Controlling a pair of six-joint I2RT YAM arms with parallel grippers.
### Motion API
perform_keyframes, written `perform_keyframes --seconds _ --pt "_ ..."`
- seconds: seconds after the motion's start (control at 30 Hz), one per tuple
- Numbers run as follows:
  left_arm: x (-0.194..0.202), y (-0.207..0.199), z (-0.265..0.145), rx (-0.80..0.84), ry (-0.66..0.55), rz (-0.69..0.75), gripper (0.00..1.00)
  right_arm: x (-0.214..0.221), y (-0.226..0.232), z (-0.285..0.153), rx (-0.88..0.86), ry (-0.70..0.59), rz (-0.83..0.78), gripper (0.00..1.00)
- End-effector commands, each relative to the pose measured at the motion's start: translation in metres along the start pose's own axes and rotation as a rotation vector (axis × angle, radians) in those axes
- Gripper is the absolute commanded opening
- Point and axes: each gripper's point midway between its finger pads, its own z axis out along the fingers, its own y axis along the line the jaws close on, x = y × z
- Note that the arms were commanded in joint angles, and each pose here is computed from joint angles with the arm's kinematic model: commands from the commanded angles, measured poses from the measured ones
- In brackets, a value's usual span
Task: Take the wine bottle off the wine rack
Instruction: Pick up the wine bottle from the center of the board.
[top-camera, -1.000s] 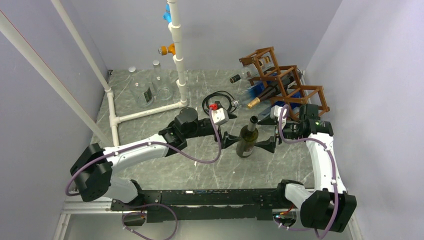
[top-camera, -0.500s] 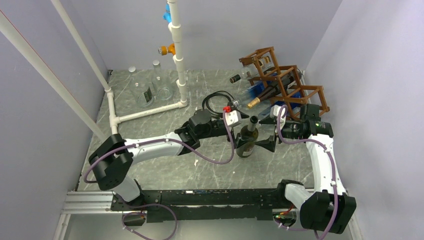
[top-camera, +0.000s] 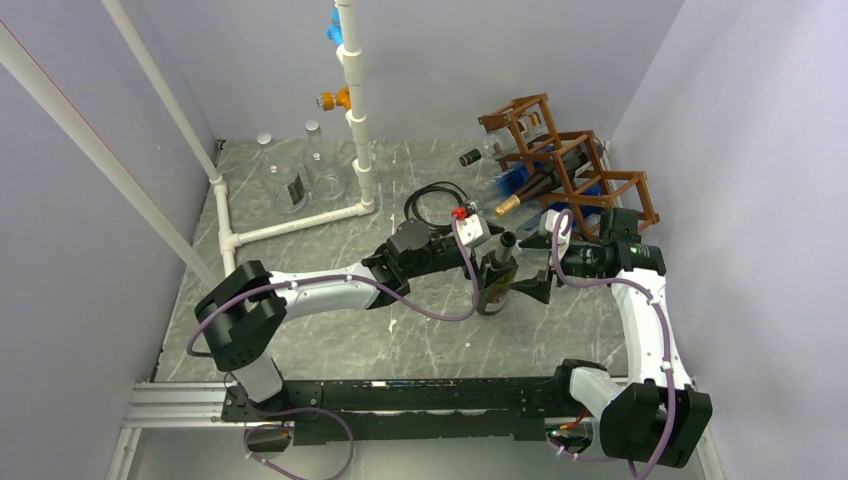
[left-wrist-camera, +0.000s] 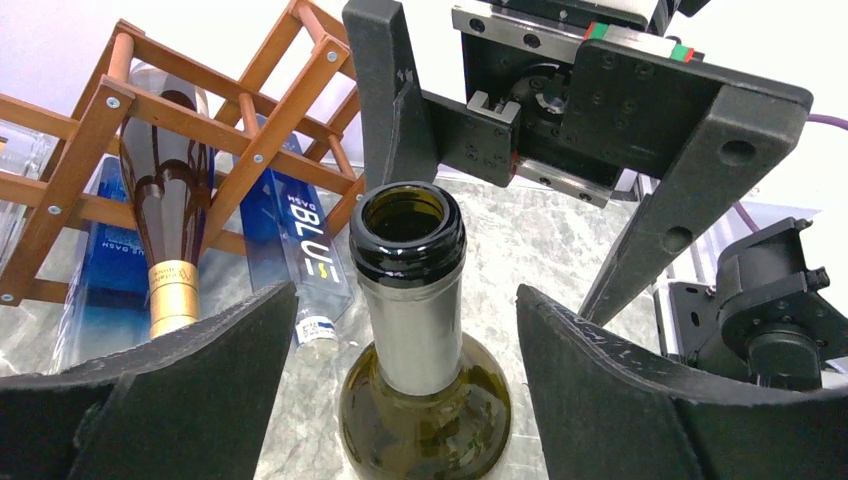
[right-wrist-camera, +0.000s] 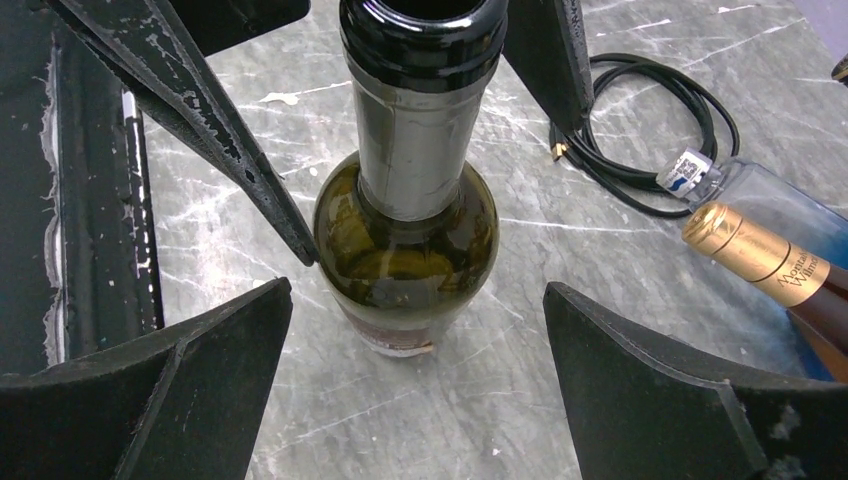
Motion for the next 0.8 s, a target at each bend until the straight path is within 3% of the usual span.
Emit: perform_keyframes --seconds 0.0,0.33,0.63,0.77 --pt "-0.030 -0.002 0.013 0.003 -0.099 -0.008 0.84 -0.004 -0.003 -0.001 0.014 -0.017 -0.031 1.00" --pt "-0.024 -0.004 0.020 0.016 -0.089 -0.021 0.70 -0.003 -0.004 -0.001 0.018 -0.012 -0.027 1.00" --pt "-0.024 -0.004 0.022 0.012 -0.097 -0.021 0.66 -0.001 -0.006 -0.001 0.025 -0.005 -0.025 1.00" --pt "-0.024 -0.006 0.023 0.022 -0.099 -0.023 0.58 -0.001 -0.007 -0.001 0.026 -0.003 -0.024 1.00"
